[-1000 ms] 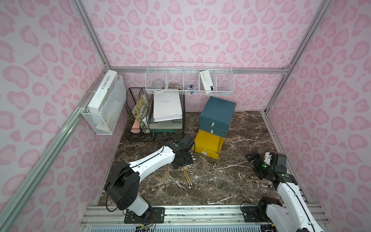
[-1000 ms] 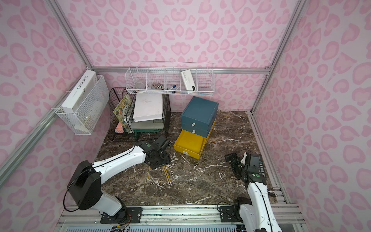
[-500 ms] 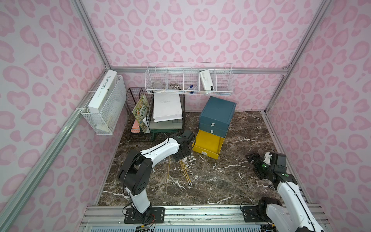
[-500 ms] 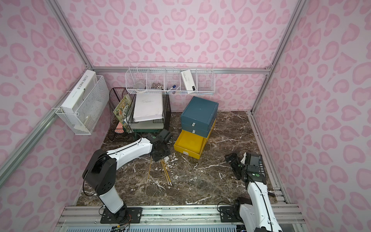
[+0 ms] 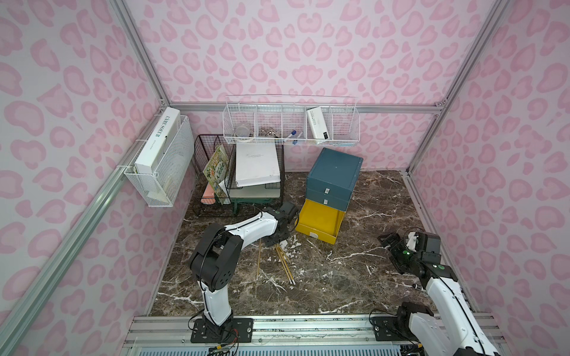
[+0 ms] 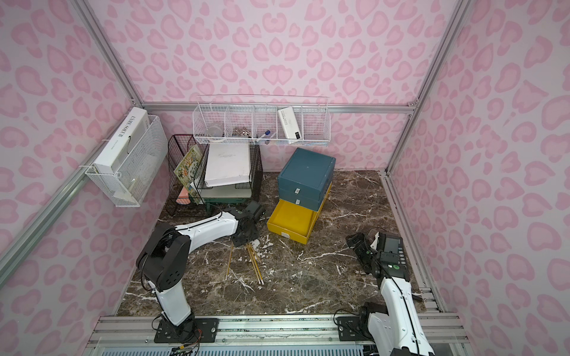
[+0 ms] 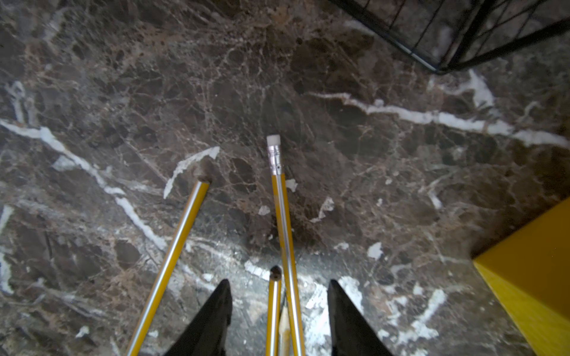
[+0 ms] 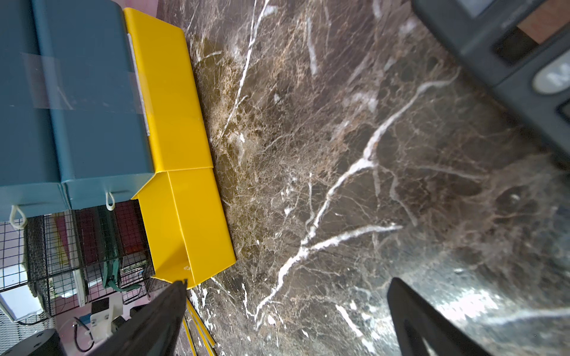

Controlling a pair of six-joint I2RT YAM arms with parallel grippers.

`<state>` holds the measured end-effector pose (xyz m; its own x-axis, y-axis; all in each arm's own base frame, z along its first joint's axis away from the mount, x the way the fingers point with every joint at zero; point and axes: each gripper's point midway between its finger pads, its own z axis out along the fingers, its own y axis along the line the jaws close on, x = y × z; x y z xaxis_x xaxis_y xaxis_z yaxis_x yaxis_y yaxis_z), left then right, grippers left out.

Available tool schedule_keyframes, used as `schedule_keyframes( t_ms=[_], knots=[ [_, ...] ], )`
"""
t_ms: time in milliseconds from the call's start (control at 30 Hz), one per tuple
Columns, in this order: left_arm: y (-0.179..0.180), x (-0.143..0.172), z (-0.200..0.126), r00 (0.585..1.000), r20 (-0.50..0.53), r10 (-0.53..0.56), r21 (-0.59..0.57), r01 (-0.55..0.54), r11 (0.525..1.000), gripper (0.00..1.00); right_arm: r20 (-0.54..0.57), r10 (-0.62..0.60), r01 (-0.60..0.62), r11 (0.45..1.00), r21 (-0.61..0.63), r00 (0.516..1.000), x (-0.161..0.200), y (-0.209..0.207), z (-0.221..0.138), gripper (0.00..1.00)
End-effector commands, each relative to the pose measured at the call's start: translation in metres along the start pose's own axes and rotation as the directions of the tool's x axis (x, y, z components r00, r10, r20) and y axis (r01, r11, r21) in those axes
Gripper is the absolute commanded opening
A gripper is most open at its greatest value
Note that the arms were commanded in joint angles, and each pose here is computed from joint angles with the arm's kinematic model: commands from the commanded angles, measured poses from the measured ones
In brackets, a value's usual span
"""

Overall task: Please place the pencils in the drawer according to their color
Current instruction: Pick up the pencil from the center of the board.

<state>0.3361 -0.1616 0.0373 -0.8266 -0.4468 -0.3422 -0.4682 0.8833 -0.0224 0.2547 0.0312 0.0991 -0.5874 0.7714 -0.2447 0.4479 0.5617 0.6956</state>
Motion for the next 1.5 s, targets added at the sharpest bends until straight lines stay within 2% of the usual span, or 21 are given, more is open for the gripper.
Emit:
schedule_keyframes(
  t_ms=[0, 267, 467, 733, 867, 1133, 1467],
  knots=[
    [-0.007, -0.009, 0.006, 0.999, 0.049, 0.014, 0.022, -0.015, 1.000, 0.49, 0.006, -0.018, 0.018, 1.000, 0.005, 1.000, -0.002, 0.001, -0.002, 1.00],
    [-0.008, -0.008, 0.022, 0.998, 0.057, 0.019, 0.013, -0.019, 1.000, 0.35, 0.007, -0.029, 0.029, 0.999, 0.015, 1.000, -0.002, 0.001, -0.005, 1.00],
    [-0.002, 0.001, 0.032, 0.999, 0.038, 0.017, -0.002, -0.016, 1.000, 0.29, 0.008, -0.029, 0.029, 0.999, 0.017, 1.000, -0.003, 0.002, -0.005, 1.00],
    [-0.001, 0.008, 0.039, 1.000, 0.016, 0.018, 0.004, -0.018, 1.000, 0.08, 0.009, -0.031, 0.031, 0.999, 0.020, 0.999, -0.004, 0.002, -0.005, 1.00],
    [-0.005, 0.007, 0.037, 1.000, 0.016, 0.025, 0.013, -0.025, 1.000, 0.00, 0.009, -0.032, 0.032, 0.999, 0.020, 0.999, -0.004, 0.002, -0.005, 1.00],
    [-0.020, 0.000, 0.026, 0.999, 0.019, 0.036, 0.072, -0.037, 0.997, 0.00, 0.009, -0.035, 0.034, 0.999, 0.021, 0.999, -0.004, 0.002, -0.005, 1.00],
    [-0.037, -0.003, -0.030, 1.000, 0.018, 0.020, 0.231, -0.024, 0.973, 0.00, 0.010, -0.029, 0.029, 0.999, 0.019, 1.000, -0.003, 0.001, -0.004, 1.00]
  ],
)
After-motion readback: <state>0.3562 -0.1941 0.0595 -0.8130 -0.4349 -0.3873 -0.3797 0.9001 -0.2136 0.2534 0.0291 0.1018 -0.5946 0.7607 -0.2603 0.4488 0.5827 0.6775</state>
